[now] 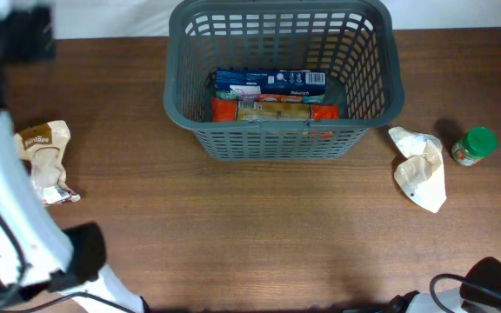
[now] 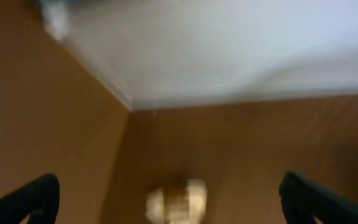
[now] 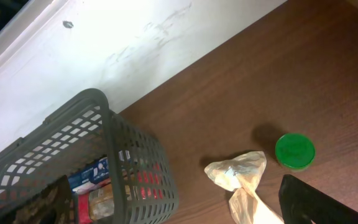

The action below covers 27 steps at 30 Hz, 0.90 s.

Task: Pack container
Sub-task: 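Grasp the crumpled white-brown snack bag with the left gripper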

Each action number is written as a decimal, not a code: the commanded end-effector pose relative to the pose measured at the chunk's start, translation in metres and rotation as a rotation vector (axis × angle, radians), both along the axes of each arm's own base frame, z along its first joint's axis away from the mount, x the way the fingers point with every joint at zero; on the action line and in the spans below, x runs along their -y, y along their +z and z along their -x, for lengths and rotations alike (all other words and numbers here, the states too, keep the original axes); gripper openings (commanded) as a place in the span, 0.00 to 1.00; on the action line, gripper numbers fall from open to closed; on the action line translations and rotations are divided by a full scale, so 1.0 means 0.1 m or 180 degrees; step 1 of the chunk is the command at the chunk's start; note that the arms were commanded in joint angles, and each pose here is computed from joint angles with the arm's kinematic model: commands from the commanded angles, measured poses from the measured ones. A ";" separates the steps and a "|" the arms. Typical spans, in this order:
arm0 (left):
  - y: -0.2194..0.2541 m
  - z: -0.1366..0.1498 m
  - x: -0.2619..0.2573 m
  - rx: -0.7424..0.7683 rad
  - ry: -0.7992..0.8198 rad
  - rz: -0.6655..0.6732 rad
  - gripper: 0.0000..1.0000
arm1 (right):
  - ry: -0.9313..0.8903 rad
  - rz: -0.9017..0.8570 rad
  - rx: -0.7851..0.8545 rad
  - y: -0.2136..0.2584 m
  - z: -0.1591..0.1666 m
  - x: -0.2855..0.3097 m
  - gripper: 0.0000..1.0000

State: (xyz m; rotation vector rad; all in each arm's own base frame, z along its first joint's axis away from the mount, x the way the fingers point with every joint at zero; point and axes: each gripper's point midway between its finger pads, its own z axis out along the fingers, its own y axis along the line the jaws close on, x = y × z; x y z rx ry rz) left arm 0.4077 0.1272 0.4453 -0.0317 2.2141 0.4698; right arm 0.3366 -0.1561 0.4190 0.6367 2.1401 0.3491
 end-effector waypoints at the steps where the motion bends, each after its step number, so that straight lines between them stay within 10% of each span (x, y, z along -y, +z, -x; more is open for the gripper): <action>1: -0.96 0.10 -0.51 -0.0841 0.0480 0.0588 0.99 | -0.0027 0.0024 0.0011 0.02 0.01 0.03 0.99; 11: -3.09 0.48 -0.96 -0.2198 0.0844 0.1067 0.99 | -0.0028 0.0023 0.0011 0.02 0.01 0.03 0.99; 27: -4.01 0.57 -1.29 -0.2188 0.1064 0.1074 0.95 | -0.0028 0.0023 0.0010 0.01 0.01 0.02 0.99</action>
